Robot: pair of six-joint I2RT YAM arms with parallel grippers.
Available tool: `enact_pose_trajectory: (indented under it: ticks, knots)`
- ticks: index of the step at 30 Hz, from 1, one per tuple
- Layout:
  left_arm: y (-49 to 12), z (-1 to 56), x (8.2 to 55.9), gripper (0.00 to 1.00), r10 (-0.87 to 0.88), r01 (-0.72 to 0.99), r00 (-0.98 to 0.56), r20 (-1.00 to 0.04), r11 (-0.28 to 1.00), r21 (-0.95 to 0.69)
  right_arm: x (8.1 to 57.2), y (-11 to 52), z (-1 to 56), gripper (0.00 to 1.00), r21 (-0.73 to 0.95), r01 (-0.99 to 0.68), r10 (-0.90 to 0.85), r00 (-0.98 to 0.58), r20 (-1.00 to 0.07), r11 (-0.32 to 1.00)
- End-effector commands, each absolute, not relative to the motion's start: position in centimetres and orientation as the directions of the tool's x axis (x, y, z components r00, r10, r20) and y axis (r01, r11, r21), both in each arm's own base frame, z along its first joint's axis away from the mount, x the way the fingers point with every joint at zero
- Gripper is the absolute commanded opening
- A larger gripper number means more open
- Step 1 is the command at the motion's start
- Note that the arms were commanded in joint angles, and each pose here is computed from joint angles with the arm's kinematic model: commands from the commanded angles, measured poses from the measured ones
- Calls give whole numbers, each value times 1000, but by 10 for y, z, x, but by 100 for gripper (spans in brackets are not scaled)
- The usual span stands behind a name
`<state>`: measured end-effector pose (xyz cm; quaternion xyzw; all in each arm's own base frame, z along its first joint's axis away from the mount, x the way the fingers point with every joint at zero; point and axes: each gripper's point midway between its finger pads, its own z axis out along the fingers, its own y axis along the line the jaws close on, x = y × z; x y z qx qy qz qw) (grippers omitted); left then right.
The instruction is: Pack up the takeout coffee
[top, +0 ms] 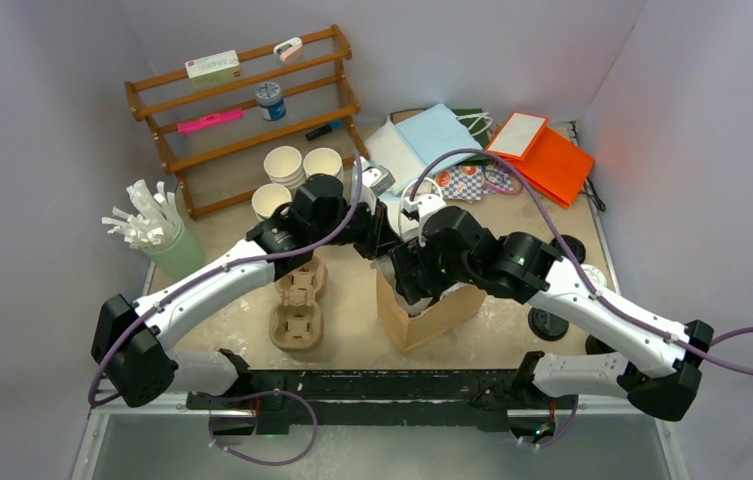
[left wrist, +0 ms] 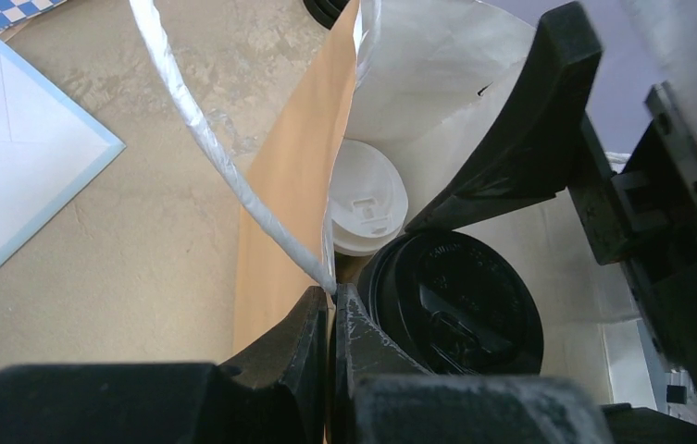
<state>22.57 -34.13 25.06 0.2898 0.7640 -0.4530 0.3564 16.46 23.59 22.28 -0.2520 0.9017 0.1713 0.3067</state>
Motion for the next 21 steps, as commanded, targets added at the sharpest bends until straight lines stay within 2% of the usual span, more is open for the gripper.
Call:
enact_pose_trajectory:
  ticks: [1, 14, 21]
  knots:
    - [-345, 267, 235, 0, 103, 787, -530, -841, 428, -443, 174, 233, 255, 94, 135, -563, -318, -631, -707, 816]
    - [-342, 271, 256, 0, 114, 771, -502, -858, 509, -383, 191, 213, 326, 91, 68, -511, -252, -530, -809, 857]
    - [-336, 282, 282, 0, 151, 755, -445, -883, 593, -280, 213, 203, 399, 89, 28, -461, -171, -383, -908, 887]
